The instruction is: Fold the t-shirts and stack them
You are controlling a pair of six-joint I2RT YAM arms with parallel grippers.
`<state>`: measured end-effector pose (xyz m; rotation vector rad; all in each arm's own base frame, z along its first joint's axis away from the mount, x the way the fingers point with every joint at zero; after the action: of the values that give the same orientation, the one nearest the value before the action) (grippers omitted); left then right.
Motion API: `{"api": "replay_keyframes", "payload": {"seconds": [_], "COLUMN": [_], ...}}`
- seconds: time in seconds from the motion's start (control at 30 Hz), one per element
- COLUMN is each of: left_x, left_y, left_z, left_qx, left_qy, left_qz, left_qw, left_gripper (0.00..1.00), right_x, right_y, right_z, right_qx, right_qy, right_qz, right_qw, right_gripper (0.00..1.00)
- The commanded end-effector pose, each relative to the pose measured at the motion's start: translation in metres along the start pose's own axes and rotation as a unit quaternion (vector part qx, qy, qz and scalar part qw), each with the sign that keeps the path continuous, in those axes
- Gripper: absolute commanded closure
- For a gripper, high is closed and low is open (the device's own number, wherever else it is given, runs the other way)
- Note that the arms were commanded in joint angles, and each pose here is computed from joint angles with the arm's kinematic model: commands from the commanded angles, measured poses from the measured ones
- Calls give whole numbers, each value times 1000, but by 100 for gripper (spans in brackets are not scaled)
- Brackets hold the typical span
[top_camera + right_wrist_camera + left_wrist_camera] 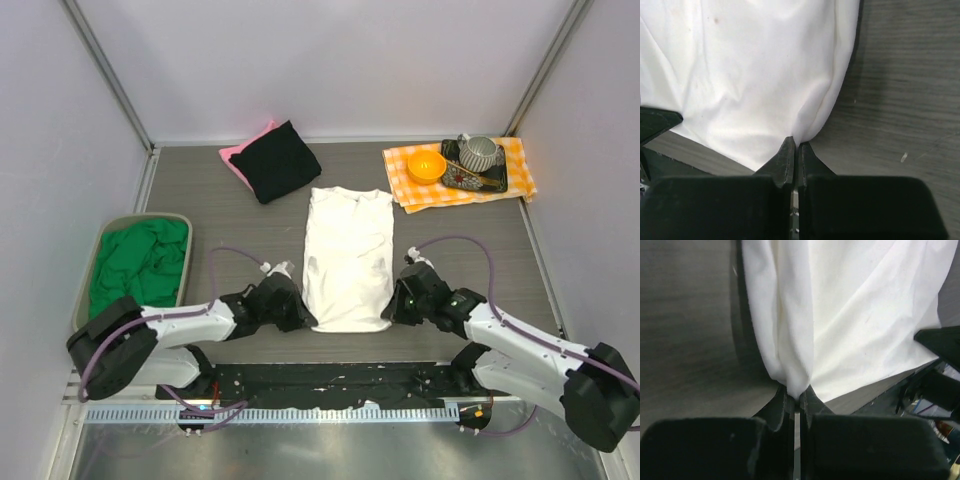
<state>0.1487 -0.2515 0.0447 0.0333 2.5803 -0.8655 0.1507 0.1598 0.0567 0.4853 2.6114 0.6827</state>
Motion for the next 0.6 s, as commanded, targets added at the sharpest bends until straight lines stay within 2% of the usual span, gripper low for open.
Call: {"api": "replay_keyframes", "payload": {"seconds": [0.0,0.13,0.23,0.3,0.43,0.57], "left_x": [36,54,49,34,3,-38], "left_y": [14,-12,-30,-49,-60,-76], "left_z": [-21,-42,-53,-64,-83,-98], "left_qx": [-55,-20,-8,0,-35,-33], "left_qy": [16,-4,-24,-45,-85,-121], "left_qz": [18,35,58,70,118,119], "left_qw": [998,999,998,997,989,985], "left_gripper": [100,100,100,100,100,100], "right_x": [7,11,5,-5,-30,-51], "right_y": [5,9,22,34,63,88], "right_z": [-28,-45,-59,-70,-85,-85], "right_qx": [4,-24,-61,-80,-93,-85], "right_qy": [-10,-22,-46,-66,-108,-136], "right_qz": [-17,-14,-13,-13,-26,-45], "right_qw": [1000,999,997,995,989,986], "right_gripper": [99,99,99,99,99,99]}}
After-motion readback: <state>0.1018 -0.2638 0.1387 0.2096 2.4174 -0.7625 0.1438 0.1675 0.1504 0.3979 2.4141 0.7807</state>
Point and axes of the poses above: each gripper's point midway between its finger pads, its own z axis out along the fingers, its own y axis along the line the jaws close on, x = y × z, the point moved 3 cm from there along -z, back along the fingers, and after that the axes turned 12 degrees about z, right-handed, at the moved point
